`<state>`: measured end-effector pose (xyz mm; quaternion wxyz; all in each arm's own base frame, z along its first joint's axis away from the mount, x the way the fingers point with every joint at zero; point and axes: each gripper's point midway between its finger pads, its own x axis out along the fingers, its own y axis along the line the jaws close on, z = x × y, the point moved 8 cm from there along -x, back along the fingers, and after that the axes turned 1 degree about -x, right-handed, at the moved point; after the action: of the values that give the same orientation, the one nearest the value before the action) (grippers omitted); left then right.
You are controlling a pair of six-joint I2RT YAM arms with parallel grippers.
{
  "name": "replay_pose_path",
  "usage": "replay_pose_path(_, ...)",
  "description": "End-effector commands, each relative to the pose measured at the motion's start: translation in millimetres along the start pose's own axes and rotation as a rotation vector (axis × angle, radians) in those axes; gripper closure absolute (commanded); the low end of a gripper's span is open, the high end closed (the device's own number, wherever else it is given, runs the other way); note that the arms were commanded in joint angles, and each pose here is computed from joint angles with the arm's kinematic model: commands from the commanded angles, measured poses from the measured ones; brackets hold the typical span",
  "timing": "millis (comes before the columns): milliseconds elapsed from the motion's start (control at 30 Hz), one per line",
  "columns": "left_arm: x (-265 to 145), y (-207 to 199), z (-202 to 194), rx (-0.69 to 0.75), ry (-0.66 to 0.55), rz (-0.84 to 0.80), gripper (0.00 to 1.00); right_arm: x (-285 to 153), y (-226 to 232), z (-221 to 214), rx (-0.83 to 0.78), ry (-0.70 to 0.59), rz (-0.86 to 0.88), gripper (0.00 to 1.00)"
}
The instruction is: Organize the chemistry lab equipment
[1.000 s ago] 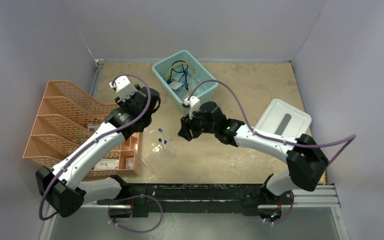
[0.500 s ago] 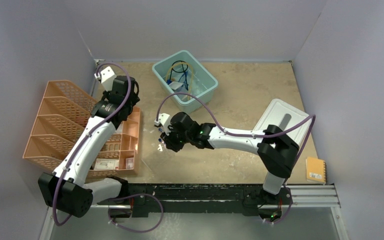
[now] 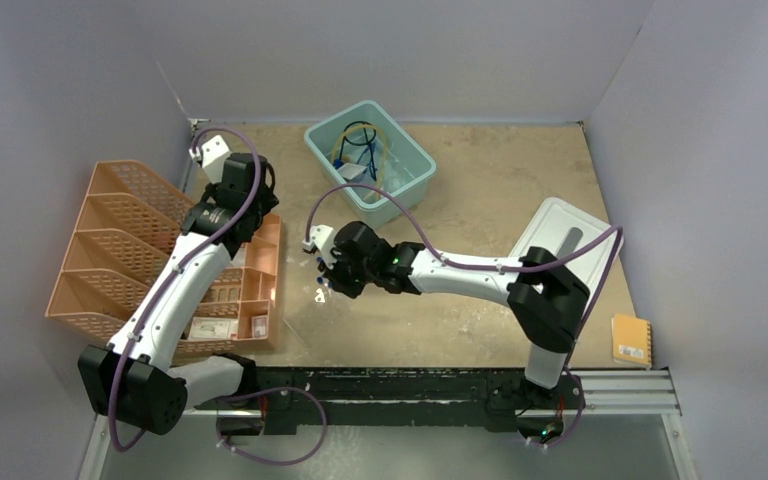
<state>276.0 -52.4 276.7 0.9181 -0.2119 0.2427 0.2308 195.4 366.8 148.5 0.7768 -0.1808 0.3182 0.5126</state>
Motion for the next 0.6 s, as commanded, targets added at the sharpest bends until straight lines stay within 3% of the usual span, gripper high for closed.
replay_pose_path(0,-2.8,-0.1,8.6,-0.011,-0.035,-0.025,0.56,-1.0,2.2,15.9,-0.033,-0.032,0.019,0.86)
replay_pose_path(567,2.6,5.5,9.1,0.006,-0.029,-0.01,0.57,4.2,4.1,22.7,-0.043,-0.037,0.041,0.87)
